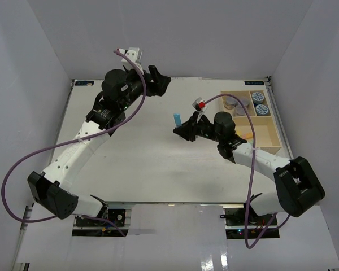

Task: Sort the stationery into containers
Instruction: Place the pen in the storage box.

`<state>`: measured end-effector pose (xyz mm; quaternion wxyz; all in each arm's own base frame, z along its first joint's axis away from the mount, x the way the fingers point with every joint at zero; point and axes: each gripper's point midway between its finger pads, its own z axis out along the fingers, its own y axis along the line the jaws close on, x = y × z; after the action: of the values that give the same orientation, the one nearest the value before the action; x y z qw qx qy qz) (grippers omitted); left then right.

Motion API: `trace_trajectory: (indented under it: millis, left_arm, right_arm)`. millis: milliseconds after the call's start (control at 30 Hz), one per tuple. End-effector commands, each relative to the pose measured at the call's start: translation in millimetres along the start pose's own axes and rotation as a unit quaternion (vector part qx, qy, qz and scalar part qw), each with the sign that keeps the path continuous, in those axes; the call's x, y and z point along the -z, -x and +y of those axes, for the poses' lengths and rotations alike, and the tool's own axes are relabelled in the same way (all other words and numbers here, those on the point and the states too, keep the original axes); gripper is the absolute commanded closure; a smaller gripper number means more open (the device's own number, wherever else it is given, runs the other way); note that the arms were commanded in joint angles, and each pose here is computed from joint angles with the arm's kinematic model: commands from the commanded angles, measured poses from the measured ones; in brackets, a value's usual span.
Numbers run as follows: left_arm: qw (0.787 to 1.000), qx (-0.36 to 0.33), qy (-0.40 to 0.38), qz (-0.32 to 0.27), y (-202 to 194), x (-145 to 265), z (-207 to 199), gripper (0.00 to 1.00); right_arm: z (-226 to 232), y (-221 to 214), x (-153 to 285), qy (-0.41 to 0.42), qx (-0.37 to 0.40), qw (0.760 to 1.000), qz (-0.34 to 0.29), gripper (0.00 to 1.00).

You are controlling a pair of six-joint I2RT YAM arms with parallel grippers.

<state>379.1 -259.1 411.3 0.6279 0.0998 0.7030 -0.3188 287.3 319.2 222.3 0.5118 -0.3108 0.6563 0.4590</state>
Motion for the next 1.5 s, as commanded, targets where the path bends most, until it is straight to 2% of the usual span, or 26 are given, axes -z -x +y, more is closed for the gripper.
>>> trace_trajectory:
  millis: [0, 33, 100, 133, 200, 233, 267, 300, 333, 367, 533, 633, 867, 900, 967, 1000, 1067, 1167, 1233, 1300, 1333, 1467]
  left_arm:
    - [0.999, -0.012, 0.015, -0.031, 17.5, 20.7, 3.0, 0.14]
    - [0.999, -0.018, 0.023, -0.026, 12.6, 23.1, 9.0, 0.13]
    - [0.998, -0.025, 0.054, -0.027, 8.0, 32.5, 23.6, 0.11]
    - [0.997, -0.027, 0.071, -0.010, -10.8, 34.3, 36.5, 0.09]
    - [0.996, -0.029, 0.090, -0.008, -19.4, 45.5, 47.9, 0.06]
    - [0.994, -0.031, 0.106, 0.008, -39.0, 49.1, 61.0, 0.02]
    - [0.993, -0.033, 0.116, 0.013, -46.6, 53.1, 68.0, 0.02]
    - [0.991, -0.034, 0.129, 0.009, -48.3, 60.3, 73.6, 0.02]
    - [0.989, -0.035, 0.143, 0.023, -67.1, 65.1, 85.1, 0.02]
    - [0.988, -0.035, 0.149, 0.029, -74.7, 68.9, 90.0, 0.02]
    - [0.981, -0.051, 0.184, 0.039, -105.6, 96.6, 111.9, 0.02]
    - [0.977, -0.063, 0.200, 0.042, -111.2, 105.3, 119.7, 0.02]
    - [0.971, -0.082, 0.220, 0.050, -114.2, 110.7, 129.1, 0.02]
    - [0.971, -0.083, 0.219, 0.050, -113.8, 110.8, 128.7, 0.02]
    - [0.971, -0.083, 0.218, 0.048, -112.2, 111.9, 128.1, 0.02]
    - [0.971, -0.084, 0.218, 0.048, -112.1, 112.3, 128.0, 0.02]
    - [0.971, -0.085, 0.218, 0.043, -108.9, 113.5, 127.1, 0.02]
    - [0.972, -0.084, 0.216, 0.039, -105.1, 115.0, 125.3, 0.02]
    - [0.973, -0.082, 0.214, 0.033, -101.1, 116.8, 123.3, 0.02]
    - [0.975, -0.079, 0.207, 0.029, -98.3, 117.8, 119.6, 0.02]
    - [0.975, -0.078, 0.205, 0.027, -95.3, 119.8, 117.7, 0.02]
    - [0.979, -0.068, 0.192, 0.005, -70.5, 131.1, 103.8, 0.02]
  right_arm:
    - [-17.2, 10.6, 16.4, -0.062, -0.020, 0.998, -0.026, 0.92]
    - [-26.3, 0.1, 24.9, -0.095, -0.041, 0.995, -0.002, 0.92]
    - [-55.3, 4.1, 41.9, -0.185, -0.061, 0.981, -0.002, 0.92]
    - [-64.9, 3.7, 51.7, -0.218, -0.071, 0.973, -0.001, 0.92]
    - [-87.4, 11.8, 84.5, -0.294, -0.102, 0.950, -0.024, 0.92]
    - [-91.2, 24.0, 100.1, -0.315, -0.108, 0.942, -0.048, 0.92]
    - [-111.8, 25.2, 124.3, -0.362, -0.124, 0.922, -0.061, 0.92]
    - [-117.8, 26.2, 136.6, -0.379, -0.136, 0.913, -0.070, 0.92]
    - [-125.6, 23.5, 150.0, -0.398, -0.155, 0.901, -0.078, 0.90]
    - [-139.4, 29.2, 174.8, -0.429, -0.162, 0.883, -0.097, 0.89]
    - [-179.4, 6.8, 244.5, -0.511, -0.221, 0.823, -0.112, 0.84]
    - [-193.2, -15.5, 258.5, -0.527, -0.256, 0.804, -0.104, 0.80]
    - [-216.3, -48.3, 263.0, -0.538, -0.299, 0.784, -0.072, 0.59]
    - [-218.0, -49.6, 264.2, -0.542, -0.299, 0.782, -0.072, 0.50]
    - [-222.2, -53.5, 267.1, -0.549, -0.301, 0.777, -0.067, 0.42]
    - [-223.1, -54.3, 268.2, -0.551, -0.298, 0.777, -0.064, 0.33]
    - [-223.1, -51.0, 271.2, -0.551, -0.295, 0.778, -0.066, 0.26]
    - [-214.6, -37.7, 274.5, -0.550, -0.272, 0.787, -0.057, 0.16]
    - [-203.6, -8.0, 278.0, -0.547, -0.228, 0.803, -0.064, 0.13]
    - [-189.4, 3.1, 284.7, -0.552, -0.213, 0.804, -0.055, 0.10]
    - [-176.0, 30.8, 290.1, -0.553, -0.178, 0.810, -0.077, 0.08]
    - [-130.3, 89.2, 299.5, -0.539, -0.104, 0.825, -0.133, 0.00]
